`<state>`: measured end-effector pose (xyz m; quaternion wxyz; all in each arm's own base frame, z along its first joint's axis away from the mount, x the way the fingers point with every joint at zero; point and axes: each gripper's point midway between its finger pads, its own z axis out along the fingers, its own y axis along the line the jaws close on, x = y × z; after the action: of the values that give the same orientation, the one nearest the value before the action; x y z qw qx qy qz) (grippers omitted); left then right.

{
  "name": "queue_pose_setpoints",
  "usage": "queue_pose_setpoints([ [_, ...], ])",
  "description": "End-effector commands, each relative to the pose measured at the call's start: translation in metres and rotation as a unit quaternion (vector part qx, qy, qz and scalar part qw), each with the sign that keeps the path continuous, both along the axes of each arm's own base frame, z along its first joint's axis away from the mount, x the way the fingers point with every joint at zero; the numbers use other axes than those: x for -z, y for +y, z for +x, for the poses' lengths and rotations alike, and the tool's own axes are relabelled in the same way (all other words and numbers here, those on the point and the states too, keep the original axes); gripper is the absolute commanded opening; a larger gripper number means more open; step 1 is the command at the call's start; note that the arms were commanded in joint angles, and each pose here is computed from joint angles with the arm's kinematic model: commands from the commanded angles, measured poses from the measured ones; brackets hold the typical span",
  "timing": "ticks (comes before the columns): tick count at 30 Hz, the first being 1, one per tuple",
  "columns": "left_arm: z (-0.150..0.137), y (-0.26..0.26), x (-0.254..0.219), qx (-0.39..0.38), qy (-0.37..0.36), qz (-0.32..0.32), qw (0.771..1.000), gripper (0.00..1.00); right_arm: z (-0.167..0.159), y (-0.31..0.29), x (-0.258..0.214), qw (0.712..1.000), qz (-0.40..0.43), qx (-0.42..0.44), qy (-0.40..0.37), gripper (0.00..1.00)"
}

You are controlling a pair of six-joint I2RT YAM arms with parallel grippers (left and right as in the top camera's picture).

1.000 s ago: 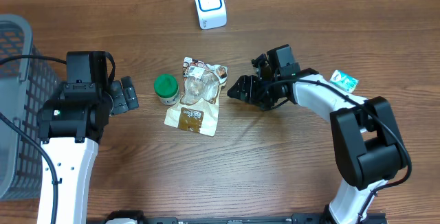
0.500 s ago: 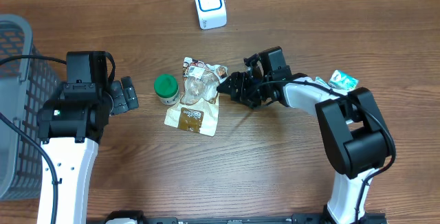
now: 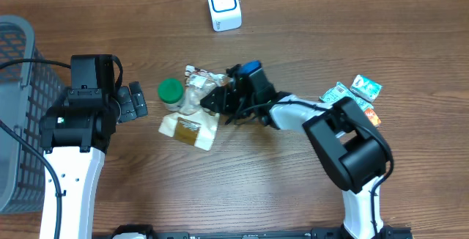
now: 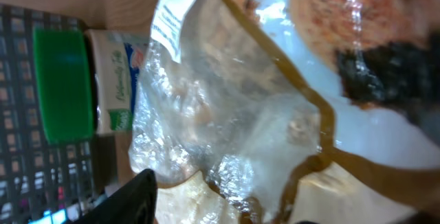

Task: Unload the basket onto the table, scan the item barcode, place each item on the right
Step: 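Swing the right gripper left toward the clear-and-brown snack bag, then grasp the snack bag's edge with the right gripper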

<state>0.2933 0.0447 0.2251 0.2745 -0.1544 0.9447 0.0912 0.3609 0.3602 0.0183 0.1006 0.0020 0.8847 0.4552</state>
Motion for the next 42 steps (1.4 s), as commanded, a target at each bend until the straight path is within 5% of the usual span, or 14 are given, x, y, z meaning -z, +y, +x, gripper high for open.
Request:
queue_pose_setpoints([
  [1,0.000,0.003,-0.001,0.003,0.002,0.009,1.000,0.99,-0.007,0.009,0.024,1.000,-0.020,0.014,-0.003,0.51],
  [14,0.000,0.003,-0.001,0.003,0.002,0.009,1.000,1.00,-0.003,0.045,-0.041,0.990,0.100,-0.071,-0.068,0.22],
  [22,0.000,0.003,-0.001,0.003,0.002,0.009,1.000,1.00,0.016,0.041,-0.025,0.998,0.039,-0.001,-0.049,0.31],
  [42,0.000,0.003,-0.001,0.003,0.002,0.009,1.000,0.99,0.017,0.046,0.015,0.998,0.000,0.037,-0.050,0.27],
])
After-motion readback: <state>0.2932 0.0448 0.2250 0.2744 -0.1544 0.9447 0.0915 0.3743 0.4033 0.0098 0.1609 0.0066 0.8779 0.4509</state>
